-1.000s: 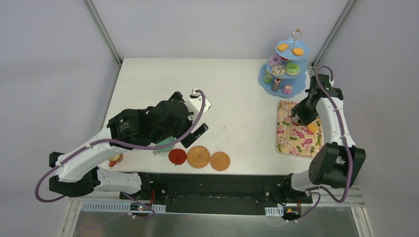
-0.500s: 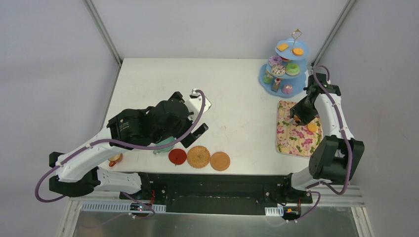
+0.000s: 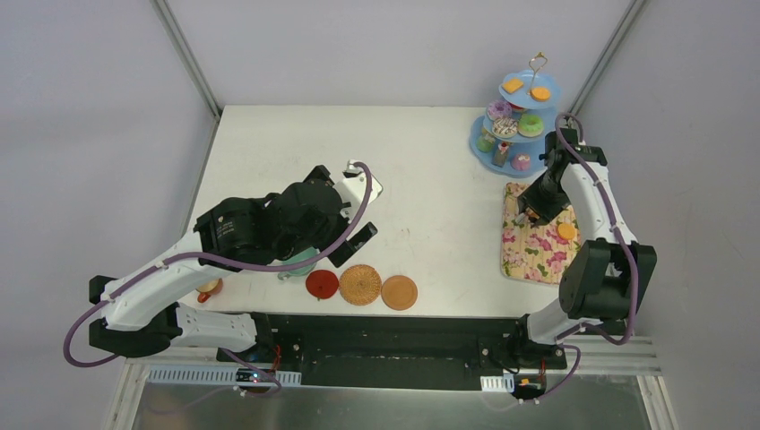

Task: Serve the afternoon tea

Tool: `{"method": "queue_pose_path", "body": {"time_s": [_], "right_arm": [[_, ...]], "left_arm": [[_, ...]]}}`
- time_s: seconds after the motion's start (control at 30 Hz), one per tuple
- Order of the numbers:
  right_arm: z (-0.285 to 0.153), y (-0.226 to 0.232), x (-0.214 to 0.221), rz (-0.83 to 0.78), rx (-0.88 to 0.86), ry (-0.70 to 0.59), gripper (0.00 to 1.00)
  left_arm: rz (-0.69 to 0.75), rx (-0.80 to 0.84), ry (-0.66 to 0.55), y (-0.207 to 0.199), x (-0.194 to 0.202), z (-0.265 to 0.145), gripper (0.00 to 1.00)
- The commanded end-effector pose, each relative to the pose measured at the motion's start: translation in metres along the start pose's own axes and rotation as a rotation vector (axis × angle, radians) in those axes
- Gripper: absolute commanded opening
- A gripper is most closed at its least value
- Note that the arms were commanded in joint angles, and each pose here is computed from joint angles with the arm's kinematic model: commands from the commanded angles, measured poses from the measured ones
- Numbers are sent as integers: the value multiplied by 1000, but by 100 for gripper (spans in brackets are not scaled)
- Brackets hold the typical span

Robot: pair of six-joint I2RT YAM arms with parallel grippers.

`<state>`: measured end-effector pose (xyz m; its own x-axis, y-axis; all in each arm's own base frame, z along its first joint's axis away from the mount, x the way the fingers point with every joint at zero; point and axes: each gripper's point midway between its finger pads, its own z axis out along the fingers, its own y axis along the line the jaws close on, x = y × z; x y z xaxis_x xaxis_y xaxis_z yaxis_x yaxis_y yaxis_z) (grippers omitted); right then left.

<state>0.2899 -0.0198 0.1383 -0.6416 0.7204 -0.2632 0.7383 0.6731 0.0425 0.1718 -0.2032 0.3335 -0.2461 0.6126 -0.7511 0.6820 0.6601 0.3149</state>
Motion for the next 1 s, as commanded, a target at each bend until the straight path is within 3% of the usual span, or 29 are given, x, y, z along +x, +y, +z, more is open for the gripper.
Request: {"method": "queue_pose_path", "body": {"time_s": [0.0,0.53,0.8,0.97], "right_arm": [[-5,-5,-4,1,49,-5,45],[-2,2,-6,-21,45,26,41],[-24,-5,-12,-10,15,-55,30],[-44,-11,-8,-18,-45,-100,28]], "left_arm": [[-3,-28,-16,10,-1,-5,100],[-9,-33,-14,10,-2,-4,100],[-8,-33,-15,11,-4,-5,100],[-15,-16,-19,7,-7,-4,100]]}}
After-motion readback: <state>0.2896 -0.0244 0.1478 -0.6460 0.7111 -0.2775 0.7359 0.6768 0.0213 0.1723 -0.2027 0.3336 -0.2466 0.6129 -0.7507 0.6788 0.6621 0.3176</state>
